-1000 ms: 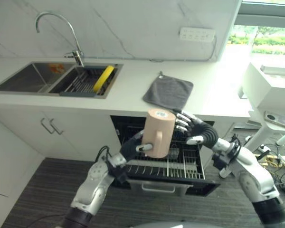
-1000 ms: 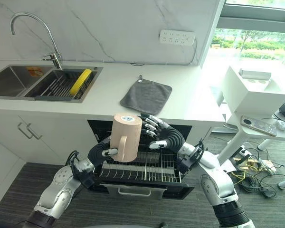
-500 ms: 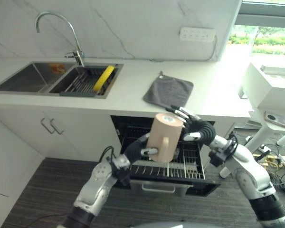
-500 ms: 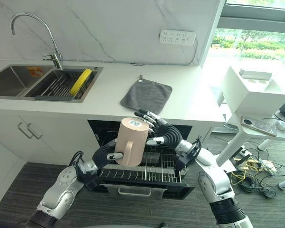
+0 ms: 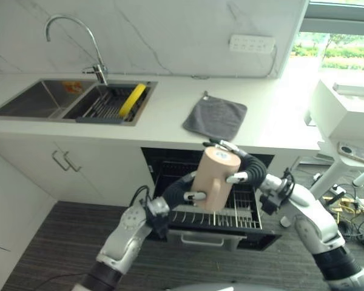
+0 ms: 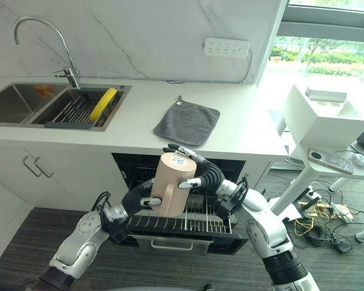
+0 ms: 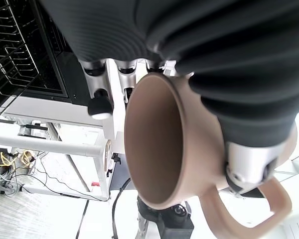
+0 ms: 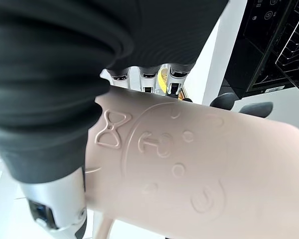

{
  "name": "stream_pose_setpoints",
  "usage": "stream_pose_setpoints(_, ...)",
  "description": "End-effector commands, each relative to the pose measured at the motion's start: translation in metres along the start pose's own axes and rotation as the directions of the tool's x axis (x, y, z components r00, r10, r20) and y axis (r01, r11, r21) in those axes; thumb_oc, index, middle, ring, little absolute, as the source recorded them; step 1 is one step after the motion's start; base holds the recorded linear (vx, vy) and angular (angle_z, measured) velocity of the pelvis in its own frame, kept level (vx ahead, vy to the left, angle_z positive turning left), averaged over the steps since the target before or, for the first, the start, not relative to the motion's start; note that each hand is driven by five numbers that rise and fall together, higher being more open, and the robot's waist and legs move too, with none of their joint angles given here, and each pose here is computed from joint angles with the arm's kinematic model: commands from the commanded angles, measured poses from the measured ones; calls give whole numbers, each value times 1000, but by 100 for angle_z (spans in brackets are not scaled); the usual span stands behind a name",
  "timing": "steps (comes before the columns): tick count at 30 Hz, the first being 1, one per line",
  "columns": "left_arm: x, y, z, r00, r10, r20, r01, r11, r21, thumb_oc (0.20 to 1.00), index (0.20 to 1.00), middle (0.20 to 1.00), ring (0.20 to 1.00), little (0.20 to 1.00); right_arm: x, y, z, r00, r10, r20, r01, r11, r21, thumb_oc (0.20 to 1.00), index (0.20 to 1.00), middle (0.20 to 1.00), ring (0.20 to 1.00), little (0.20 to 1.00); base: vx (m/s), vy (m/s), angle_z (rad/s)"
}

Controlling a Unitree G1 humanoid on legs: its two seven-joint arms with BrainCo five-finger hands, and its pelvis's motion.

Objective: Place the dishes in the dishwasher.

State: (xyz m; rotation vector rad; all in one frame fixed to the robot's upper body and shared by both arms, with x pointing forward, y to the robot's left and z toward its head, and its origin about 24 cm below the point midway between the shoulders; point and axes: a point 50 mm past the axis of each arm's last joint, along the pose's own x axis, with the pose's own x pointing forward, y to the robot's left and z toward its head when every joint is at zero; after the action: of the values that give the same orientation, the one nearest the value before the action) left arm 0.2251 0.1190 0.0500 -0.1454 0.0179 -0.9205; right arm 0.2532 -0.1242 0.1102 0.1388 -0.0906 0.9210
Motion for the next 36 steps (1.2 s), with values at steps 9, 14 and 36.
stream_pose_setpoints(9,21,5,35,992,-69,105,52,986,158,200,200,200,200,200,20,4,26,993,88,74,-82,993,-88,1000,1000,1000,1000,1000,0,0,0)
stream_pose_setpoints(14,20,7,37,992,-58,109,38,984,174,200,200,200,200,200,19,5,25,994,94,61,-88,993,-84,1000,1000,1000,1000,1000,0,0,0)
stream_pose_setpoints(36,19,12,39,993,-21,119,-5,977,213,200,200,200,200,200,22,8,24,991,133,34,-128,984,-123,200,200,200,200,200,0,0,0)
